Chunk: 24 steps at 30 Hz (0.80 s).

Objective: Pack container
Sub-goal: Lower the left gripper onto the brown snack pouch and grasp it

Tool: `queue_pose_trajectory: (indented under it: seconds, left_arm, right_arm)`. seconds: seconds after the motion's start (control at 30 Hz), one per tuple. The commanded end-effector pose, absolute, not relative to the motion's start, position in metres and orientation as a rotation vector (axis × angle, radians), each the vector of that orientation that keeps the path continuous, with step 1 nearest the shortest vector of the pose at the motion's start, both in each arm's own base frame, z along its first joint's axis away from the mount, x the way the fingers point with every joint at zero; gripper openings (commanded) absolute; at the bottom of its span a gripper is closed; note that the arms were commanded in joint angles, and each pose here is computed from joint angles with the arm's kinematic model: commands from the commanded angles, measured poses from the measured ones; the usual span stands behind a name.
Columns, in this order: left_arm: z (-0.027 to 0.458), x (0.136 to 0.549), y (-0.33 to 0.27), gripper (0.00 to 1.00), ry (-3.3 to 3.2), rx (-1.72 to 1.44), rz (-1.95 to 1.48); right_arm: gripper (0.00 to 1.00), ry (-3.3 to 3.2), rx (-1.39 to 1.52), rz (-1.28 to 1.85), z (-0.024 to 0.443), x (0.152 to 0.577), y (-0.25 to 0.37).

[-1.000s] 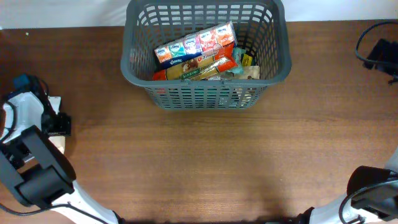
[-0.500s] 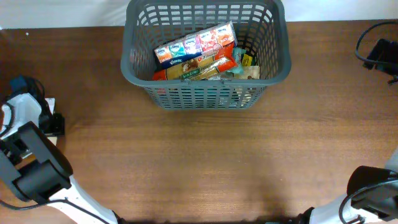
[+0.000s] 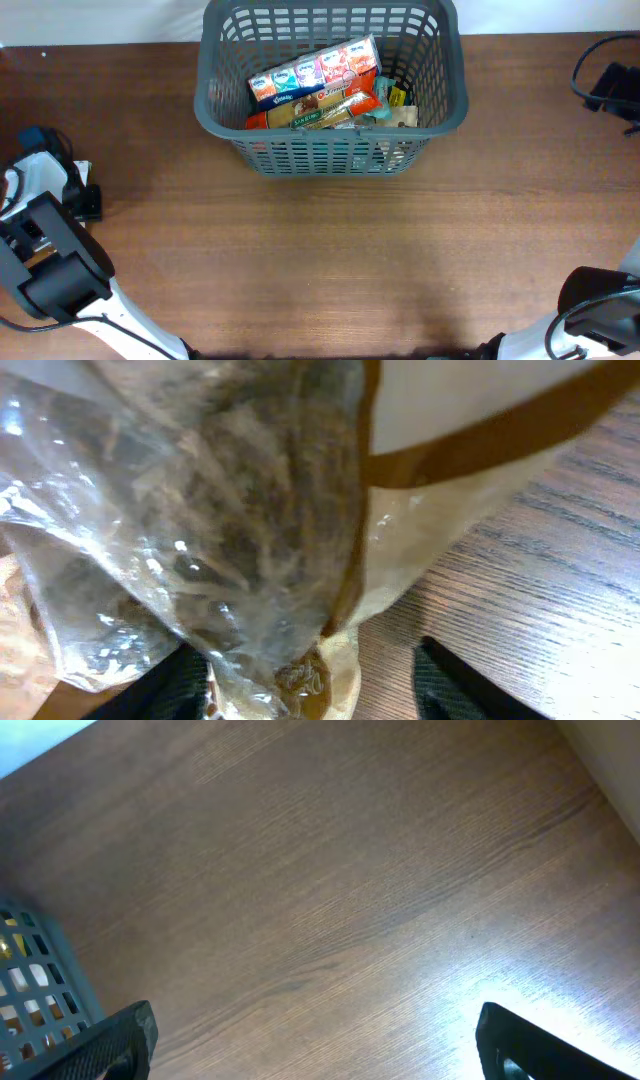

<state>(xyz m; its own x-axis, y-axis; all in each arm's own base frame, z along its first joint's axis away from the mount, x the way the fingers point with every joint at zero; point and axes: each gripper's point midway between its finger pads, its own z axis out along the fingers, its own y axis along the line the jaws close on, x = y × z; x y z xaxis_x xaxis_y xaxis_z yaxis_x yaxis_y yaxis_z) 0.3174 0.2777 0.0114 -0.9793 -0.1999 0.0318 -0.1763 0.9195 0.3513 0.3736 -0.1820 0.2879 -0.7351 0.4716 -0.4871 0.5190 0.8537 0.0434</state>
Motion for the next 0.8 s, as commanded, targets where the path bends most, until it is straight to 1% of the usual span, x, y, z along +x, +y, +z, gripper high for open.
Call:
queue_pose_trajectory:
  seconds: [0.0, 0.1, 0.27, 0.3, 0.4, 0.57, 0.77]
  left_arm:
    - [-0.010, 0.317, 0.262, 0.63, -3.027, 0.281, -0.397]
    - [-0.011, 0.321, 0.254, 0.63, -3.035, 0.289, -0.375]
    - [-0.011, 0.333, 0.234, 0.64, -3.041, 0.202, -0.372]
    - [-0.011, 0.336, 0.229, 0.67, -3.044, 0.180, -0.373]
    - [-0.007, 0.348, 0.218, 0.68, -3.056, 0.121, -0.381]
    - [0.017, 0.365, 0.212, 0.68, -3.073, 0.077, -0.392]
    - [0.046, 0.379, 0.213, 0.67, -3.110, 0.099, -0.374]
  right_arm:
    - [0.99, 2.520, 0.735, -0.129, 0.293, 0.371, -0.182]
    - [0.99, 2.520, 0.735, -0.129, 0.293, 0.371, -0.182]
    - [0.99, 2.520, 0.735, -0.129, 0.293, 0.371, -0.182]
    - [0.99, 2.520, 0.735, -0.129, 0.293, 0.371, -0.182]
    - [0.99, 2.520, 0.735, -0.129, 0.293, 0.371, -0.182]
    - [0.99, 2.520, 0.735, -0.129, 0.293, 0.371, -0.182]
    - [0.99, 2.520, 0.735, -0.129, 0.293, 0.371, -0.182]
